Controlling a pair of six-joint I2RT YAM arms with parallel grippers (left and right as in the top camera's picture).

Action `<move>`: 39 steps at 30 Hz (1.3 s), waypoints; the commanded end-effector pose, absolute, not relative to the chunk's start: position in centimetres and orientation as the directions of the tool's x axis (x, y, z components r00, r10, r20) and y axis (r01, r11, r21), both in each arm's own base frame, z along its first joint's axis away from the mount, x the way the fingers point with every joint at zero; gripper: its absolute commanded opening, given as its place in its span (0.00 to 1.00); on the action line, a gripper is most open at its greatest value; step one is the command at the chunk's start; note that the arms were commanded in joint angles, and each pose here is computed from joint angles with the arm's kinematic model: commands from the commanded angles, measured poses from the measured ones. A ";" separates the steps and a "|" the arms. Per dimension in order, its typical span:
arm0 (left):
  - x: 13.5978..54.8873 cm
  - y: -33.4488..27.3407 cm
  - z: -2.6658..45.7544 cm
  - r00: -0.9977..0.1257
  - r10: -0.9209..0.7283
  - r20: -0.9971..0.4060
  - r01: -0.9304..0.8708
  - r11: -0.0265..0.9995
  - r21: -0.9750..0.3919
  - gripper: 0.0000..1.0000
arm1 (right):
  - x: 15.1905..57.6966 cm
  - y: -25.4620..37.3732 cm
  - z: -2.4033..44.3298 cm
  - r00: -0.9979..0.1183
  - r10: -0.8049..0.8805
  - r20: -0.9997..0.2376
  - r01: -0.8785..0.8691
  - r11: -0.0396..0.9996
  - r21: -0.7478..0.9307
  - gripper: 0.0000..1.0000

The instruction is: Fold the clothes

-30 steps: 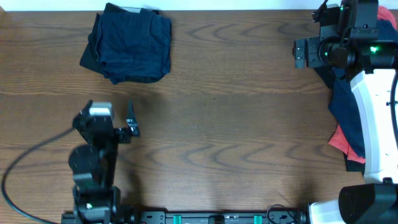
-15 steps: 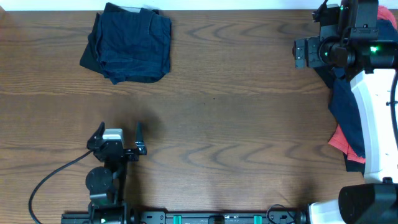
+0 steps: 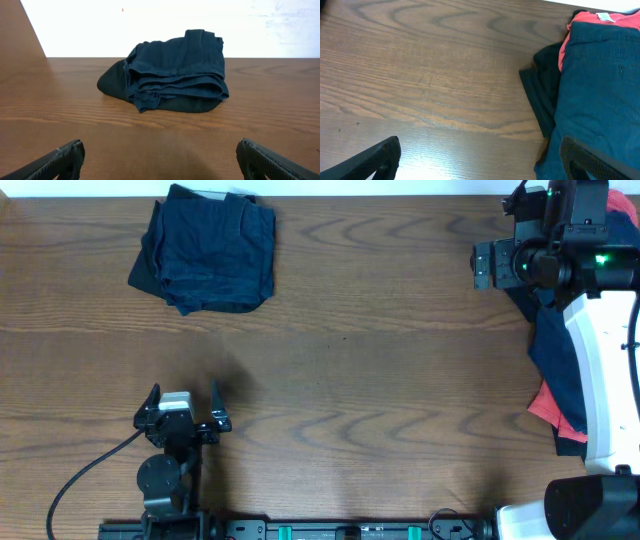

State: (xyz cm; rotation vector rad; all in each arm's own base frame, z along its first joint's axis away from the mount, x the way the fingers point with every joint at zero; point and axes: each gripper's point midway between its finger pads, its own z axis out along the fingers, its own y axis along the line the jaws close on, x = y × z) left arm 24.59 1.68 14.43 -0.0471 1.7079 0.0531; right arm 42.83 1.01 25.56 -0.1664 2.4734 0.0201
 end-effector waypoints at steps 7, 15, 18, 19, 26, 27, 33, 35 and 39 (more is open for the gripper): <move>24.3 1.9 13.8 -0.146 -0.014 -0.989 -0.074 0.997 -0.003 0.98 | 42.9 1.2 26.2 -0.770 -0.125 -0.625 -0.133 0.991 -0.035 0.99; 24.4 1.9 13.6 -0.157 -0.015 -0.987 -0.074 0.997 -0.003 0.98 | 42.9 1.2 26.2 -0.770 -0.125 -0.626 -0.133 0.991 -0.035 0.99; 24.4 1.9 13.6 -0.157 -0.015 -0.987 -0.074 0.997 -0.003 0.98 | 42.9 1.2 26.2 -0.770 -0.125 -0.625 -0.133 0.991 -0.035 0.99; 24.4 1.9 13.6 -0.157 -0.015 -0.987 -0.074 0.997 -0.003 0.98 | 42.9 1.2 26.2 -0.770 -0.125 -0.625 -0.133 0.991 -0.035 0.99; 24.4 1.9 13.5 -0.162 -0.015 -0.987 -0.074 0.997 -0.003 0.98 | 42.9 1.2 26.2 -0.770 -0.126 -0.625 -0.133 0.990 -0.035 0.99; 24.4 1.9 13.5 -0.162 -0.015 -0.987 -0.074 0.997 -0.003 0.98 | 42.9 1.2 26.2 -0.770 -0.126 -0.625 -0.133 0.990 -0.035 0.99; 24.4 1.9 13.5 -0.162 -0.015 -0.987 -0.074 0.997 -0.003 0.98 | 42.9 1.2 26.2 -0.770 -0.125 -0.626 -0.133 0.991 -0.035 0.99; 24.4 1.9 13.5 -0.162 -0.015 -0.987 -0.074 0.997 -0.003 0.98 | 42.9 1.1 26.2 -0.770 -0.125 -0.625 -0.132 0.991 -0.035 0.99; 24.4 1.9 13.5 -0.162 -0.015 -0.987 -0.074 0.997 -0.003 0.98 | 42.9 1.1 26.2 -0.770 -0.125 -0.625 -0.133 0.991 -0.035 0.99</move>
